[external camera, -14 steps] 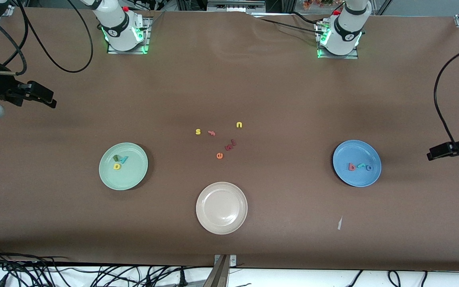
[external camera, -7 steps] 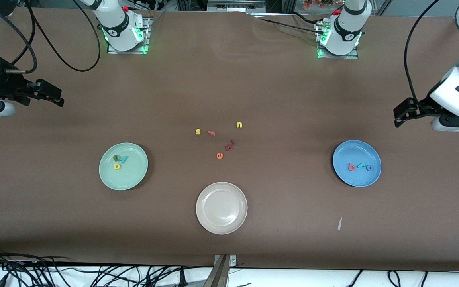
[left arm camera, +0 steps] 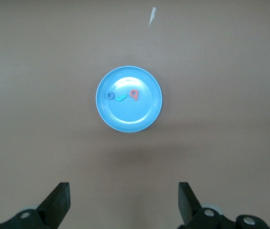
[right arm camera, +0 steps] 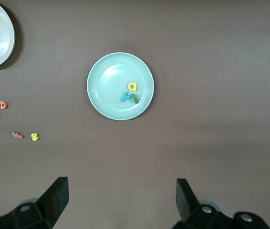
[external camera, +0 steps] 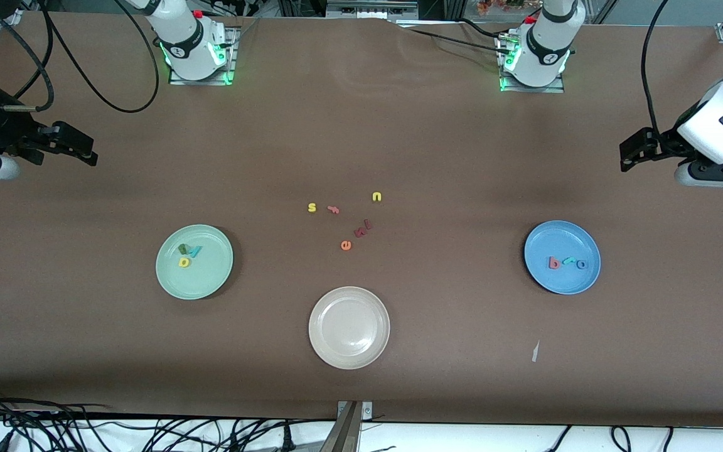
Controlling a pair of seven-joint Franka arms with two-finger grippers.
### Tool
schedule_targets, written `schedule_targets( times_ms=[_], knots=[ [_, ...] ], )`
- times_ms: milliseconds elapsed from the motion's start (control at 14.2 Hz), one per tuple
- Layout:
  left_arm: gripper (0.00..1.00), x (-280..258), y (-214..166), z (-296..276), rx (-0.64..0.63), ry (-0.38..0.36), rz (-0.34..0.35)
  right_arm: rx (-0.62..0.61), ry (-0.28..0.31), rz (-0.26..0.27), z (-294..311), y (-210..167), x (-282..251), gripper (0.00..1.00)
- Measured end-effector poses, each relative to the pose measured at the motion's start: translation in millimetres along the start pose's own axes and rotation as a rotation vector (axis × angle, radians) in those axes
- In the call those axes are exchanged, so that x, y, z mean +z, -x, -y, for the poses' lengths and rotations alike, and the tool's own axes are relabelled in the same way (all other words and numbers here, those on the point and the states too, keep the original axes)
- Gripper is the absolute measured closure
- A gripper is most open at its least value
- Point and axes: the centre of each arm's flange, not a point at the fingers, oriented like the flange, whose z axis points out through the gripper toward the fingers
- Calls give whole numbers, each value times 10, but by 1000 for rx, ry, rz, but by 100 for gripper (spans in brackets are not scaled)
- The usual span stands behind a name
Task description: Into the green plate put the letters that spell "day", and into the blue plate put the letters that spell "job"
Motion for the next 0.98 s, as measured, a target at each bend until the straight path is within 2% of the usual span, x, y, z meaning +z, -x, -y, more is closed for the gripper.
schedule_targets(
  times_ms=[281,983],
  knots=[
    [0,-23,7,231,-50,58,0,0,0,1,0,1,1,0],
    [0,-33,-6,312,-64,61,-4,0,3,3,0,3,3,0]
  ],
)
